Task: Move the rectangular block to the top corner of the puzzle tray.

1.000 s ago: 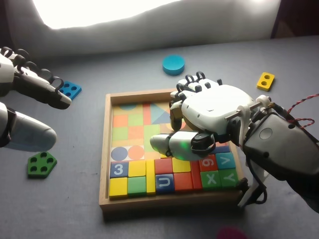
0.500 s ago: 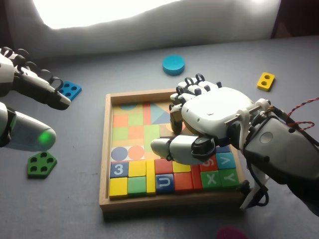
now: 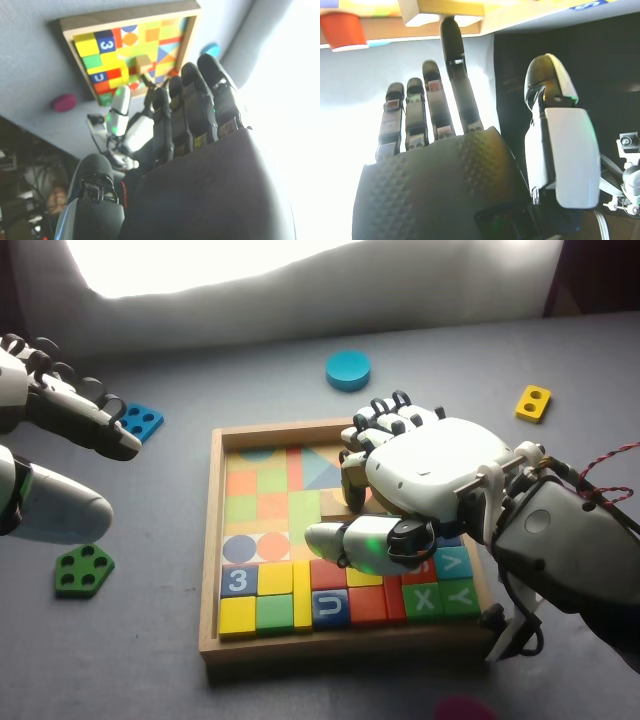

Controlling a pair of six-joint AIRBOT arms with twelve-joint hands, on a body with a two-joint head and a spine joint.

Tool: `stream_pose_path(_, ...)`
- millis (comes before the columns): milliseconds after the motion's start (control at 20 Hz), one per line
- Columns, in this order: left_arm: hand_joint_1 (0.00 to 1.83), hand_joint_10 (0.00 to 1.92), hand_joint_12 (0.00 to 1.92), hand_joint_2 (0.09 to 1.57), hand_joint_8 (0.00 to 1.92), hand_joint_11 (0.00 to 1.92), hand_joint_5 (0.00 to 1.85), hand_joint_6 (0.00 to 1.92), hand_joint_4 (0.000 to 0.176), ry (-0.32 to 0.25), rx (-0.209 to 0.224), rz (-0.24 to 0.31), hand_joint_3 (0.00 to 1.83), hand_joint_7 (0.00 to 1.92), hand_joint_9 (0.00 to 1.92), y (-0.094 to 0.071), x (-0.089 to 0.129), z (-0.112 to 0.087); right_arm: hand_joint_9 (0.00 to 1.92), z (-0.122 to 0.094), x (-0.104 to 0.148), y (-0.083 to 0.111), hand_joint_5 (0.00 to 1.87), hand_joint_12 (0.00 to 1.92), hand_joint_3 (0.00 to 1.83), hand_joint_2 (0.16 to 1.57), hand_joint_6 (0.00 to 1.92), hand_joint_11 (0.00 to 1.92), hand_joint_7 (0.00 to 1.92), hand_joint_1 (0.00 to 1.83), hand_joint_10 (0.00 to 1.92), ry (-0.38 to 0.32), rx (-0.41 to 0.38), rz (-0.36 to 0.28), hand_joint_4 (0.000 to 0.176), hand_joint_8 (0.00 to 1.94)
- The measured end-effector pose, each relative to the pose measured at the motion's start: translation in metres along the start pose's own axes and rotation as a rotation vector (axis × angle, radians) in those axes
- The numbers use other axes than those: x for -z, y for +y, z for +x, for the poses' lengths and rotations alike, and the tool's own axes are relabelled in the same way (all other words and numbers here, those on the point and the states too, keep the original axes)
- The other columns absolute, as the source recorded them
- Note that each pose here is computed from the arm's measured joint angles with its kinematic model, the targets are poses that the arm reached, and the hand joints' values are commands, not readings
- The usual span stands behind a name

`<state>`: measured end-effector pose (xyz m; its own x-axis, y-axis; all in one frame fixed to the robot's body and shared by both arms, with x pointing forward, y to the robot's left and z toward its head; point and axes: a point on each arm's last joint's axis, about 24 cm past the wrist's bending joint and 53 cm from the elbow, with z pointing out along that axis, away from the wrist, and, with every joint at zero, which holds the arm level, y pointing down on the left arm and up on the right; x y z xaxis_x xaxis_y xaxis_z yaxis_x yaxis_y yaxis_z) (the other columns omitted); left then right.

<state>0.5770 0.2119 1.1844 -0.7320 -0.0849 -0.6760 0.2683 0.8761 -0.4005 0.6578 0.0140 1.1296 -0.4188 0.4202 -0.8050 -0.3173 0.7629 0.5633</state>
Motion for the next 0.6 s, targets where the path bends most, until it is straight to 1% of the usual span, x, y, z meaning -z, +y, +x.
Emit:
stream_pose_path(100, 0.0, 0.01, 0.76, 1.21, 0.01, 0.0, 0.29, 0.01, 0.001, -0.001, 0.0, 0.001, 0.0, 0.26, 0.29, -0.0002, 0.0001, -0.0003, 0.0, 0.0004, 0.0, 0.0005, 0.53, 0.0, 0.0, 1.19, 0.76, 0.0, 0.17, 0.0, 0.0, 0.002, 0.001, -0.002, 0.0, 0.0)
stream_pose_path(150, 0.0, 0.01, 0.81, 1.21, 0.01, 0.0, 0.31, 0.01, 0.001, -0.001, 0.0, 0.001, 0.0, 0.29, 0.31, -0.0002, 0.0001, -0.0004, 0.0, 0.0004, 0.0, 0.0005, 0.55, 0.0, 0.0, 1.18, 0.74, 0.0, 0.18, 0.0, 0.0, 0.002, 0.001, -0.002, 0.0, 0.0)
stream_pose_path(200, 0.0, 0.0, 0.8, 1.21, 0.0, 0.0, 0.31, 0.0, 0.004, -0.001, 0.0, 0.001, 0.0, 0.28, 0.3, -0.0002, 0.0001, -0.0003, 0.0, 0.0005, 0.0, 0.0005, 0.53, 0.0, 0.0, 1.18, 0.72, 0.0, 0.17, 0.0, 0.0, 0.002, 0.001, -0.002, 0.0, 0.0)
stream_pose_path(250, 0.0, 0.01, 0.82, 1.2, 0.01, 0.0, 0.32, 0.01, 0.005, -0.001, 0.0, 0.001, 0.0, 0.3, 0.32, -0.0002, 0.0001, -0.0003, 0.0, 0.0001, 0.0001, 0.0002, 0.52, 0.0, 0.0, 1.18, 0.72, 0.0, 0.18, 0.0, 0.0, 0.001, 0.002, -0.002, 0.0, 0.0)
stream_pose_path(300, 0.0, 0.0, 0.8, 1.21, 0.0, 0.0, 0.3, 0.0, 0.004, -0.002, 0.0, 0.001, 0.0, 0.28, 0.3, -0.0003, 0.0002, -0.0005, 0.0, 0.0, 0.0002, -0.0001, 0.52, 0.0, 0.0, 1.18, 0.73, 0.0, 0.16, 0.0, 0.0, 0.002, 0.002, -0.002, 0.0, 0.0)
stream_pose_path(350, 0.0, 0.0, 0.77, 1.21, 0.0, 0.0, 0.3, 0.0, 0.005, -0.002, 0.0, 0.001, 0.0, 0.28, 0.3, -0.0003, 0.0002, -0.0005, 0.0, -0.0008, -0.0004, -0.0013, 0.55, 0.0, 0.0, 1.18, 0.74, 0.0, 0.19, 0.0, 0.0, 0.001, 0.003, 0.0, 0.0, 0.01)
stream_pose_path(400, 0.0, 0.0, 0.79, 1.2, 0.0, 0.0, 0.3, 0.0, 0.003, -0.002, 0.0, 0.001, 0.0, 0.28, 0.31, -0.0003, 0.0002, -0.0005, 0.0, -0.0014, -0.0008, -0.0019, 0.55, 0.0, 0.0, 1.18, 0.74, 0.0, 0.21, 0.0, 0.0, 0.0, 0.003, 0.001, 0.0, 0.02)
stream_pose_path(450, 0.0, 0.0, 0.77, 1.21, 0.0, 0.0, 0.29, 0.0, 0.0, -0.002, 0.0, 0.001, 0.0, 0.27, 0.3, -0.0003, 0.0002, -0.0005, 0.01, -0.0024, -0.0013, -0.0016, 0.57, 0.0, 0.0, 1.17, 0.74, 0.0, 0.3, 0.0, 0.0, -0.001, -0.002, -0.001, 0.0, 0.06)
stream_pose_path(500, 0.0, 0.0, 0.76, 1.21, 0.0, 0.0, 0.28, 0.0, 0.003, -0.001, 0.0, 0.001, 0.0, 0.27, 0.29, -0.0004, 0.0002, -0.0005, 0.0, -0.005, -0.0022, -0.0018, 0.56, 0.0, 0.0, 1.16, 0.74, 0.0, 0.31, 0.0, 0.0, -0.005, -0.006, 0.0, 0.0, 0.06)
stream_pose_path(550, 0.0, 0.0, 0.74, 1.21, 0.0, 0.0, 0.26, 0.0, 0.005, -0.002, 0.0, 0.001, 0.0, 0.25, 0.28, -0.0003, 0.0002, -0.0005, 0.0, -0.0057, -0.0025, -0.0013, 0.54, 0.0, 0.0, 1.16, 0.74, 0.0, 0.25, 0.0, 0.0, -0.003, -0.011, 0.0, 0.0, 0.03)
stream_pose_path(600, 0.0, 0.0, 0.76, 1.21, 0.0, 0.0, 0.25, 0.0, 0.006, -0.001, 0.0, 0.001, 0.0, 0.25, 0.28, -0.0004, 0.0002, -0.0005, 0.0, -0.0069, -0.0025, -0.0012, 0.54, 0.0, 0.0, 1.17, 0.74, 0.0, 0.22, 0.0, 0.0, -0.005, -0.012, 0.0, 0.0, 0.01)
